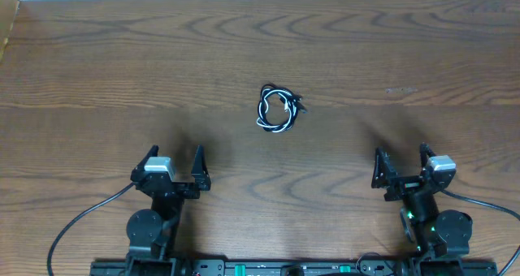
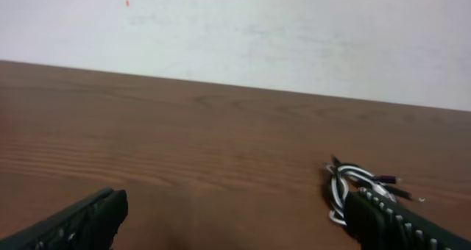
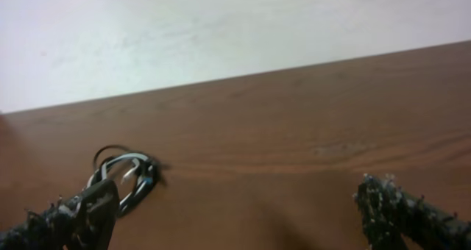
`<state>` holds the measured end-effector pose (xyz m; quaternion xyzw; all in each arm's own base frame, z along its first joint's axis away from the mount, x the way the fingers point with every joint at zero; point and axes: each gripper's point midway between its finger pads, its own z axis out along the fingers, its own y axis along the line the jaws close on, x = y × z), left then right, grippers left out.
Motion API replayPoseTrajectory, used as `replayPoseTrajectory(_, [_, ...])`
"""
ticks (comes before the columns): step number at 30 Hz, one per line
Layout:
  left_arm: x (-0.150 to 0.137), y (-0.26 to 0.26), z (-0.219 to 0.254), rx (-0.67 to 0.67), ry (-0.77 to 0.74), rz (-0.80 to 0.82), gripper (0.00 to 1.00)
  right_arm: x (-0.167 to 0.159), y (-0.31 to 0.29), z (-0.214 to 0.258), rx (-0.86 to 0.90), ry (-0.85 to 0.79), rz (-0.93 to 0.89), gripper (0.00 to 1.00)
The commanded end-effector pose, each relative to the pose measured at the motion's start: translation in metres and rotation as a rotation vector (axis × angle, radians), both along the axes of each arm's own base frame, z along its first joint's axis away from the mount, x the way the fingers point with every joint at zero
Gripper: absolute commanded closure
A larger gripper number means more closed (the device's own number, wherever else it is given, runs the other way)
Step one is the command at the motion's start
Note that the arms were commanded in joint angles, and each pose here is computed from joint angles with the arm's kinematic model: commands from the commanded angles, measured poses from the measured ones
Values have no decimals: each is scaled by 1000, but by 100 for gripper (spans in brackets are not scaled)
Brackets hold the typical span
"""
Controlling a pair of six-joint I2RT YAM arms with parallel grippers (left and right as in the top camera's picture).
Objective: Untangle cables
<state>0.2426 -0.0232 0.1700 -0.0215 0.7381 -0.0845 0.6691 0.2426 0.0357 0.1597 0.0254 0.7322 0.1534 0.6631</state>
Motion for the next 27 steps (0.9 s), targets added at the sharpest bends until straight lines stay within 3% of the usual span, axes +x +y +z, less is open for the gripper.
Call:
replayPoseTrajectory(1, [-3,-10,31,-48,-3,-57,1,-8,17,21,21,-21,98,1])
replayPoseTrajectory(12, [16,-39,80,-65,300,-207,1,-20,25,85,24,83,148,1])
replayPoseTrajectory(17, [33,-47,96,-52,467,-245,1,-6,26,108,19,207,149,1])
replayPoseTrajectory(22, [54,-51,96,-49,733,-254,1,13,31,120,12,409,172,1])
replayPoseTrajectory(27, [73,-53,80,-41,952,-253,1,32,48,133,-41,544,303,1])
